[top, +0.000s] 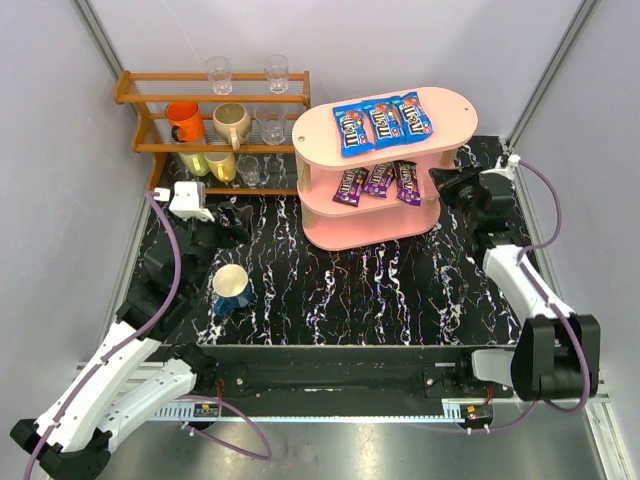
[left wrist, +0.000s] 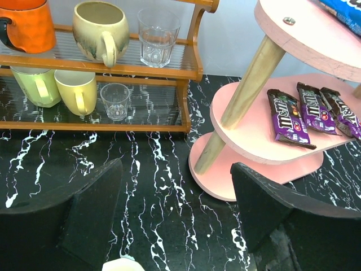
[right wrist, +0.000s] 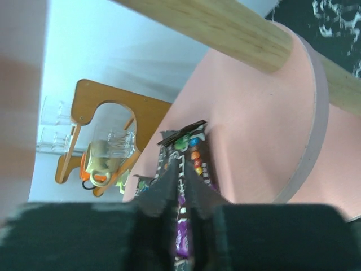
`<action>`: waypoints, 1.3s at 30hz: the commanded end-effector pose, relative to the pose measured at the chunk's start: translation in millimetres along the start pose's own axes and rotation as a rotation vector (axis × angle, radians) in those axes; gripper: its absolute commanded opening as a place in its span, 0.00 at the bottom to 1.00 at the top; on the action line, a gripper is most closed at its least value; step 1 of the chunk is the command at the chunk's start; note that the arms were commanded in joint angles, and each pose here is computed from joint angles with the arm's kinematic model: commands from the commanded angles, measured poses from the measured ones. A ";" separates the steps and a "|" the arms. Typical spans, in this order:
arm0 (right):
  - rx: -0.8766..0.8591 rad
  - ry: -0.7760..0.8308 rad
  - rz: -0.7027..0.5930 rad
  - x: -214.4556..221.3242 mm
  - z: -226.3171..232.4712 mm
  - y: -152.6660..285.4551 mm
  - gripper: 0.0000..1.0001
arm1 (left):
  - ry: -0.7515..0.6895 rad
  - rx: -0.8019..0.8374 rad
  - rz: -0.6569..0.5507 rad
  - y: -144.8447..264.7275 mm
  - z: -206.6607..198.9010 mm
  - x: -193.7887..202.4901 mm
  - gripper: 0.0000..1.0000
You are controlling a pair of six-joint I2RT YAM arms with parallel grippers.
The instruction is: Place and organize the candy bags onto the shelf
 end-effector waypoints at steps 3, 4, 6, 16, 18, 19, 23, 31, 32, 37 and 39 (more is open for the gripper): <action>-0.144 0.103 -0.065 -12.1 39.6 41.7 0.39 | 0.051 0.011 -0.069 9.3 1.1 -20.8 0.81; -0.141 0.092 -0.050 -7.4 34.3 45.9 0.42 | 0.057 0.011 -0.073 10.3 1.3 -21.9 0.81; -0.160 0.048 -0.011 0.8 35.8 56.5 0.50 | 0.062 0.012 -0.079 13.0 2.1 -22.6 0.81; -0.021 -0.138 0.111 41.3 -31.0 77.5 0.77 | 0.068 0.026 -0.075 14.0 0.0 -22.6 0.81; -0.043 -0.167 0.135 45.3 -28.9 75.4 0.77 | 0.068 0.029 -0.074 12.9 -1.0 -23.2 0.81; -0.047 -0.176 0.145 47.1 -29.5 74.3 0.78 | 0.067 0.032 -0.073 12.4 -1.8 -23.2 0.81; -0.086 -0.231 0.188 54.1 -28.3 66.0 0.77 | 0.069 0.032 -0.074 11.5 -2.1 -24.2 0.81; -0.176 -0.322 0.218 56.4 -18.3 54.0 0.75 | 0.060 0.018 -0.077 12.0 0.6 -25.2 0.81; -0.177 -0.326 0.221 57.1 -18.2 52.8 0.74 | 0.058 0.016 -0.077 12.4 1.1 -25.2 0.81; -0.219 -0.327 0.205 51.6 -7.6 52.8 0.66 | 0.054 0.011 -0.074 11.8 1.8 -24.2 0.81; -0.229 -0.328 0.199 49.5 -3.7 52.4 0.63 | 0.057 0.011 -0.073 11.1 1.5 -23.2 0.81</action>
Point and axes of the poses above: each gripper's point midway between its finger pads, its own y axis back along the fingers, its own z axis along the line the jaws close on, x = y × z, the point moved 2 cm from there along y, back along the fingers, and after that the axes turned 10 degrees about -y, right-handed, at the moved point
